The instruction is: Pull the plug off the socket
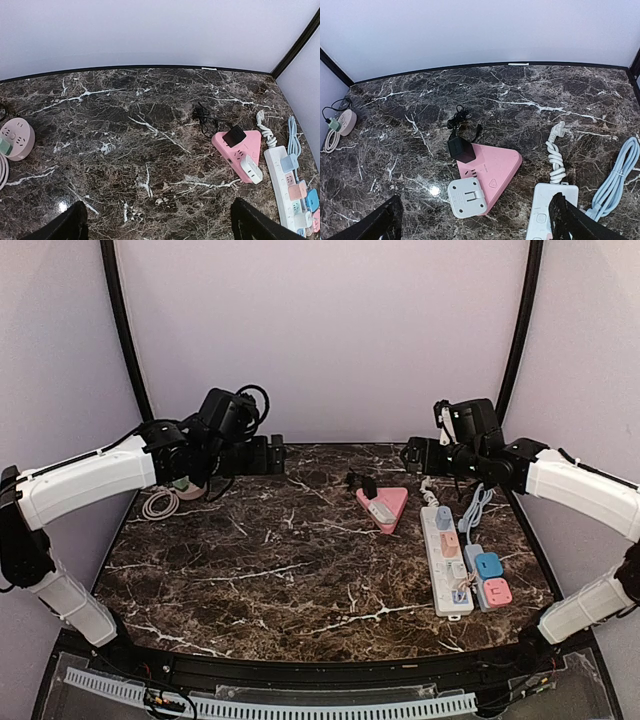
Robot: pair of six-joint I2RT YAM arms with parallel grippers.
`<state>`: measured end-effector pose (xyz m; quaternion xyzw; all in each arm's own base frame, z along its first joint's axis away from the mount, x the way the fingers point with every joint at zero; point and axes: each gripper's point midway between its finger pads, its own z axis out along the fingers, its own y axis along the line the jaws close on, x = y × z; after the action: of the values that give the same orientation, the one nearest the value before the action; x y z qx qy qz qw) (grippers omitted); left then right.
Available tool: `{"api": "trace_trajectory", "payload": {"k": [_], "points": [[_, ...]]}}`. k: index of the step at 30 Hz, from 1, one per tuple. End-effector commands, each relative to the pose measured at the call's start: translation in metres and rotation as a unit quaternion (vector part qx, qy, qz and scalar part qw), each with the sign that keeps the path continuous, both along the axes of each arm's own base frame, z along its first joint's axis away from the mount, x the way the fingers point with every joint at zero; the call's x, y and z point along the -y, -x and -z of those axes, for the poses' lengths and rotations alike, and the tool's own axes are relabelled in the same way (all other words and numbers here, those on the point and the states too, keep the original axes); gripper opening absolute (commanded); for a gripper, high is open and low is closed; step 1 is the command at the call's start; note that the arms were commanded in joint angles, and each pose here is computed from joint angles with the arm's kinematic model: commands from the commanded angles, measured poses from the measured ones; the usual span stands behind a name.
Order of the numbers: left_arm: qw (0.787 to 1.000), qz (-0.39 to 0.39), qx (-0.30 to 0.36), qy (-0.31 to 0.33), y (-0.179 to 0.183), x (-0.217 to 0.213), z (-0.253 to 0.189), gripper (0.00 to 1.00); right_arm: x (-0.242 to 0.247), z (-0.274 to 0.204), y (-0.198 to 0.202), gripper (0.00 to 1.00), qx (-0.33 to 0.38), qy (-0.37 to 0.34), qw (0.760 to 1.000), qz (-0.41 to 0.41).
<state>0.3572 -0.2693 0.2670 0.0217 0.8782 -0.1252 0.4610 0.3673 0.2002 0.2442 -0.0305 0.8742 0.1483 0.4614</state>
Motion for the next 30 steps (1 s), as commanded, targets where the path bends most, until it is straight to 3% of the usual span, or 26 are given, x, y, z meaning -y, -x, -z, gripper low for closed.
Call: {"api": "trace_trajectory", "payload": {"k": [1,15,24,30], "points": [[1.000,0.004,-0.011,0.013,0.001,0.002,-0.003,0.99,-0.003,-0.004,-0.005,0.99,0.004,-0.007,1.000,-0.005],[0.998,0.011,-0.046,0.047,0.009,0.006,0.006,0.99,-0.017,0.016,-0.024,0.99,-0.068,-0.118,0.985,-0.102],[0.987,0.012,-0.105,0.119,0.013,0.009,0.028,0.99,-0.002,0.060,-0.056,0.98,-0.147,-0.186,0.966,-0.102],[0.979,0.023,-0.134,0.152,0.015,0.017,0.039,0.99,-0.008,0.092,-0.072,0.95,-0.185,-0.195,0.958,-0.103]]}}
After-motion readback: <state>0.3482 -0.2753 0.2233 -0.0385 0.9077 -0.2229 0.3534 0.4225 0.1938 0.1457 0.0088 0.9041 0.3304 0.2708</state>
